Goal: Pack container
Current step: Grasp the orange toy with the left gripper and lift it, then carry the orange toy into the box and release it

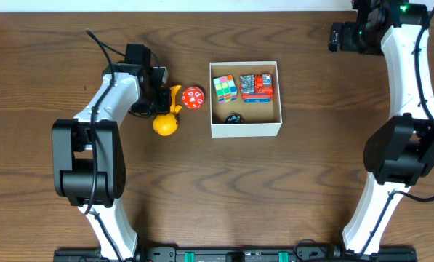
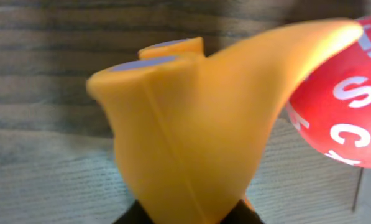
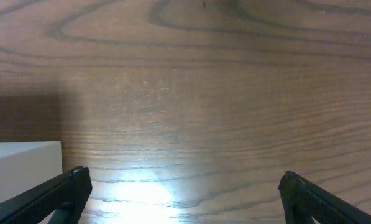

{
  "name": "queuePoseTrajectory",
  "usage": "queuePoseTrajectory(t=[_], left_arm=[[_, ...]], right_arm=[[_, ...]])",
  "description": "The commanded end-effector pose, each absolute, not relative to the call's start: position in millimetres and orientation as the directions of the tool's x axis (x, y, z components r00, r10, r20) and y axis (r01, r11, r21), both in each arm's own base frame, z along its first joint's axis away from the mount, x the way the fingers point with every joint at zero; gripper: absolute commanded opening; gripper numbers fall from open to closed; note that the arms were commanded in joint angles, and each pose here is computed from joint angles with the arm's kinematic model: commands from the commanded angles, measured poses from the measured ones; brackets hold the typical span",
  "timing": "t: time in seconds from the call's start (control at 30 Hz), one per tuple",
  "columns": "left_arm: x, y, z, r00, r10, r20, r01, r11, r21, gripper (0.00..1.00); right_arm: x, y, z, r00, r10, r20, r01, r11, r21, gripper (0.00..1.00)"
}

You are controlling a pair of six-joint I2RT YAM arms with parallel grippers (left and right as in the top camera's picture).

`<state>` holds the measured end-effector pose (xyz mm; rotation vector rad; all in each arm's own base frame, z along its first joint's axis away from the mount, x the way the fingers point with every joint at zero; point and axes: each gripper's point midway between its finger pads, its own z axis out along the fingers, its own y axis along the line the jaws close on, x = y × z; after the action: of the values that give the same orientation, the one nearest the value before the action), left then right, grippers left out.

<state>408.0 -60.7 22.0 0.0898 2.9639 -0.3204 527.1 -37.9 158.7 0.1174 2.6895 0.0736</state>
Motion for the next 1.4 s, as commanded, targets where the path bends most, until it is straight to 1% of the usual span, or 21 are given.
queuePoseTrajectory(t=[0.0, 0.07, 0.13, 0.17, 0.23, 0.3, 0.4, 0.47, 0.53, 0.67, 0.8, 0.9, 1.07, 1.2, 1.37], left_arm=[[415, -50, 40, -0.978, 0.040, -0.204, 0.074, 0.984, -0.162, 0.13], [426, -38, 65, -0.961, 0.034, -0.275, 0.065, 0.992, -0.105, 0.13], [440, -20, 105, -0.926, 0.045, -0.376, 0.053, 0.999, -0.011, 0.06], [447, -15, 126, -0.902, 0.071, -0.426, 0.066, 0.997, 0.027, 0.06], [460, -13, 182, -0.819, 0.183, -0.544, 0.149, 0.983, 0.106, 0.06], [469, -18, 225, -0.740, 0.220, -0.636, 0.173, 0.975, 0.136, 0.06], [476, -48, 282, -0.596, 0.221, -0.772, 0.261, 0.962, 0.074, 0.06], [477, -78, 307, -0.506, 0.219, -0.834, 0.376, 0.927, 0.015, 0.06], [474, -107, 320, -0.444, 0.217, -0.869, 0.483, 0.875, -0.028, 0.06], [469, -155, 319, -0.391, 0.245, -0.887, 0.615, 0.787, -0.054, 0.06], [460, -200, 301, -0.310, 0.360, -0.880, 0.743, 0.669, 0.012, 0.06], [453, -228, 280, -0.320, 0.399, -0.859, 0.786, 0.619, -0.006, 0.06], [438, -257, 233, -0.328, 0.510, -0.795, 0.851, 0.524, -0.015, 0.06], [427, -269, 197, -0.319, 0.593, -0.739, 0.891, 0.453, -0.022, 0.06], [418, -269, 164, -0.333, 0.652, -0.681, 0.911, 0.410, -0.053, 0.06]], right_arm=[[530, -41, 165, -0.888, 0.112, -0.447, 0.085, 0.993, 0.080, 0.99], [530, -41, 165, -0.887, 0.113, -0.447, 0.086, 0.993, 0.080, 0.99], [530, -41, 165, -0.888, 0.112, -0.447, 0.085, 0.993, 0.080, 0.99], [530, -41, 165, -0.888, 0.112, -0.447, 0.085, 0.993, 0.080, 0.98], [530, -41, 165, -0.888, 0.112, -0.447, 0.085, 0.993, 0.080, 0.99], [530, -41, 165, -0.888, 0.112, -0.447, 0.085, 0.993, 0.080, 0.99], [530, -41, 165, -0.888, 0.112, -0.447, 0.085, 0.993, 0.080, 0.99], [530, -41, 165, -0.888, 0.112, -0.447, 0.085, 0.993, 0.080, 0.99], [530, -41, 165, -0.888, 0.113, -0.447, 0.086, 0.993, 0.080, 0.99], [530, -41, 165, -0.888, 0.112, -0.447, 0.085, 0.993, 0.080, 0.99], [530, -41, 165, -0.888, 0.112, -0.447, 0.085, 0.993, 0.080, 0.99], [530, -41, 165, -0.888, 0.113, -0.447, 0.086, 0.993, 0.080, 0.99], [530, -41, 165, -0.888, 0.112, -0.447, 0.085, 0.993, 0.080, 0.99], [530, -41, 165, -0.888, 0.112, -0.447, 0.085, 0.993, 0.080, 0.99], [530, -41, 165, -0.888, 0.112, -0.447, 0.085, 0.993, 0.080, 0.99]])
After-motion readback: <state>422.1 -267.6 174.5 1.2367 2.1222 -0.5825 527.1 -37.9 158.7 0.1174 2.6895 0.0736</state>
